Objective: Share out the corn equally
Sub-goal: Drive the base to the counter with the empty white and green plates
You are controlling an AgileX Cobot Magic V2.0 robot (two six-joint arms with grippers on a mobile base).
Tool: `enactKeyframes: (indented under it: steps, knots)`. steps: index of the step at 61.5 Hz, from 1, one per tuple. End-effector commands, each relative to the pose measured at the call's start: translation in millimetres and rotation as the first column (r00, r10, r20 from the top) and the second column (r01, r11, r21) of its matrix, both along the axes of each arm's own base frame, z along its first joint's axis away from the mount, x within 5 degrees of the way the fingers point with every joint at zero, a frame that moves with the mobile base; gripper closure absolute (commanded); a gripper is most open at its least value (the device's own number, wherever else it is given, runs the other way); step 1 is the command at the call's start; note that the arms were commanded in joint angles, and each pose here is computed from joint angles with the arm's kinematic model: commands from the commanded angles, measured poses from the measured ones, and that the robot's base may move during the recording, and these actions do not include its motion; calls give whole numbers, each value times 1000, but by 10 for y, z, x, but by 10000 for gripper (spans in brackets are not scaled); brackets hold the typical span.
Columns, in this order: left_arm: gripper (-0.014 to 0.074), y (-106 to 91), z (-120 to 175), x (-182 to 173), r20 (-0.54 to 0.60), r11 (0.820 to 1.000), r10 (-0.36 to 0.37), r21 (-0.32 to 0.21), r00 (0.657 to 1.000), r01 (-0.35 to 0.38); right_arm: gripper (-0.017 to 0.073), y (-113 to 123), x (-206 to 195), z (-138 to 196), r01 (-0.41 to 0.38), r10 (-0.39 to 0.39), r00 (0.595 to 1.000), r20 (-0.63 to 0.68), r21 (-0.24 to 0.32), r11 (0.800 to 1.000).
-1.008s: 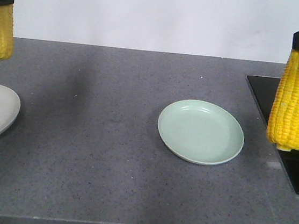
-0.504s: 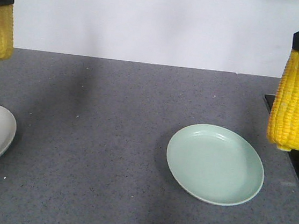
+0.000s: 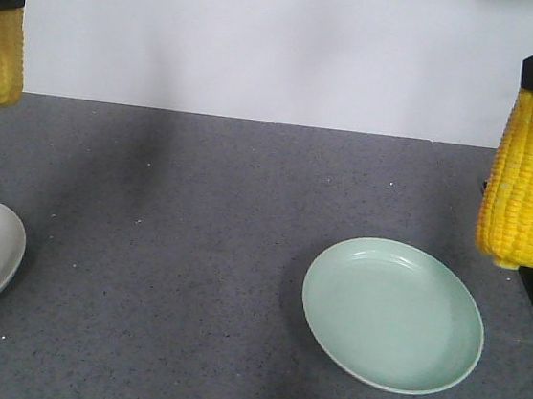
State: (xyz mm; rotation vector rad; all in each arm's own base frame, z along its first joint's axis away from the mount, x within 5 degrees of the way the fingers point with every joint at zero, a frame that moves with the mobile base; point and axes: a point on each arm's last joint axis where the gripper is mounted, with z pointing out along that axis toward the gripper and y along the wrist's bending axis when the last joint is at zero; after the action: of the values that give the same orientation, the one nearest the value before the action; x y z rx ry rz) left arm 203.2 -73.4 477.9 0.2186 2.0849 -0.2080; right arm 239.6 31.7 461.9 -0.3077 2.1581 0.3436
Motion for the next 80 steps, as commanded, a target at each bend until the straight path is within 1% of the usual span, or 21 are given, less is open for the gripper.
enactKeyframes:
  steps: [1, 80]
  knots:
    - [466, 22, 183, -58, 109, 999, 0, -43, 994, 5, 373, -10, -68, 165, 15, -17, 995, 97, 22, 1000]
    - [466, 22, 183, -58, 109, 999, 0, -43, 994, 5, 373, -10, -68, 165, 15, -17, 995, 97, 22, 1000]
